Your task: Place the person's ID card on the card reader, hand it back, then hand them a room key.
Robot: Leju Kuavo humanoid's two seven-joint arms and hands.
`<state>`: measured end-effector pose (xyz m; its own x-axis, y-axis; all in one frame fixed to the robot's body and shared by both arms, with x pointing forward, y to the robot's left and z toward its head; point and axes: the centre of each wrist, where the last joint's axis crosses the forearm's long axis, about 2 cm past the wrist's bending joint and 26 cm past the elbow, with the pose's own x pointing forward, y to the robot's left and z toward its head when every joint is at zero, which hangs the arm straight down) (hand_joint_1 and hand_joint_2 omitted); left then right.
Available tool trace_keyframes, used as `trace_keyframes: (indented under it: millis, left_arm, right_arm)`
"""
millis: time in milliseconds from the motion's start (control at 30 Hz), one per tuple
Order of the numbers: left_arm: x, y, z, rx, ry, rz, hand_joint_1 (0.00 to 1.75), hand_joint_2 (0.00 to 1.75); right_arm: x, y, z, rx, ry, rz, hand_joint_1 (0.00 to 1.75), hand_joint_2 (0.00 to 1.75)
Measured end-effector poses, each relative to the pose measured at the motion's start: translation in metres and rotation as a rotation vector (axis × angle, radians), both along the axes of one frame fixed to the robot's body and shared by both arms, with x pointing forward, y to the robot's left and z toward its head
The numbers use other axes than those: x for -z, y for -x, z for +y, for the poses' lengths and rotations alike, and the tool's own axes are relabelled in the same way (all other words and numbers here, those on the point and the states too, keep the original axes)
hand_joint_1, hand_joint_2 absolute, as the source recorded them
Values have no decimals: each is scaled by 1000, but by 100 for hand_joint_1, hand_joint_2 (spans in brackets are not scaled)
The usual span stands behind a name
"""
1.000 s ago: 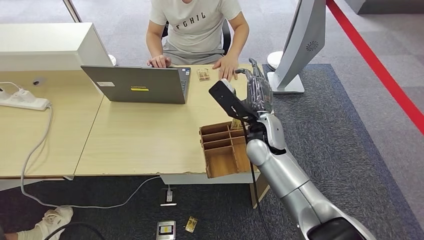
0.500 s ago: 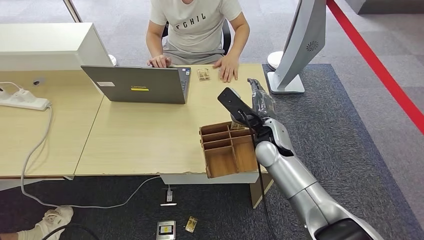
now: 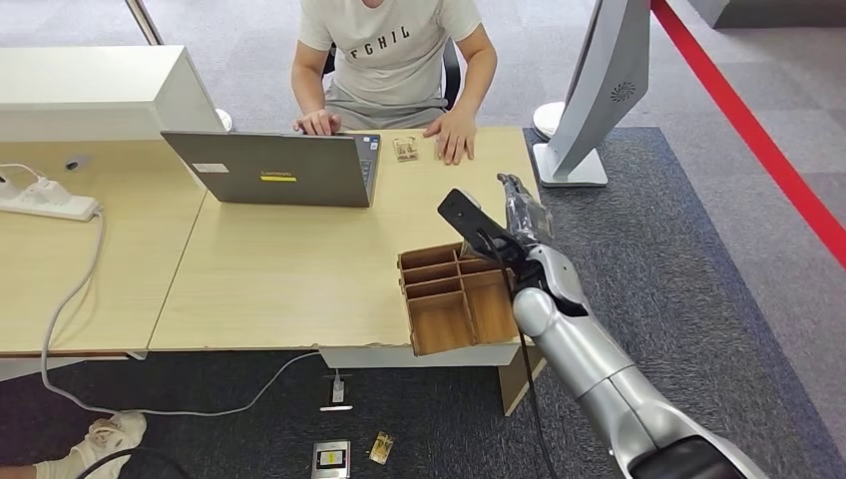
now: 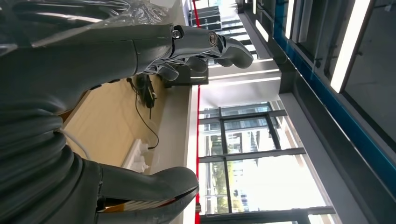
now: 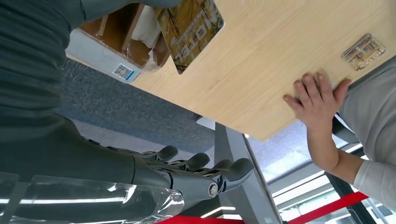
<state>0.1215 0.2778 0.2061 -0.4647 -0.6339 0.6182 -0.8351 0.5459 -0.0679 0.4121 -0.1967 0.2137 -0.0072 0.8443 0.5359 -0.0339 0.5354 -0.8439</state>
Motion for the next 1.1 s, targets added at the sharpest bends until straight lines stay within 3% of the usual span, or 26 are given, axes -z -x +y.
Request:
trace_keyframes:
  millis: [567, 1100]
  left_arm:
    - [1, 4, 0, -14, -74, 40, 0, 175]
    - [3, 7, 0, -13, -67, 52, 0, 175]
  right_arm:
    - [26, 6, 35, -108, 61, 55, 0, 175]
    - [22, -11, -7, 92, 134, -38, 0, 175]
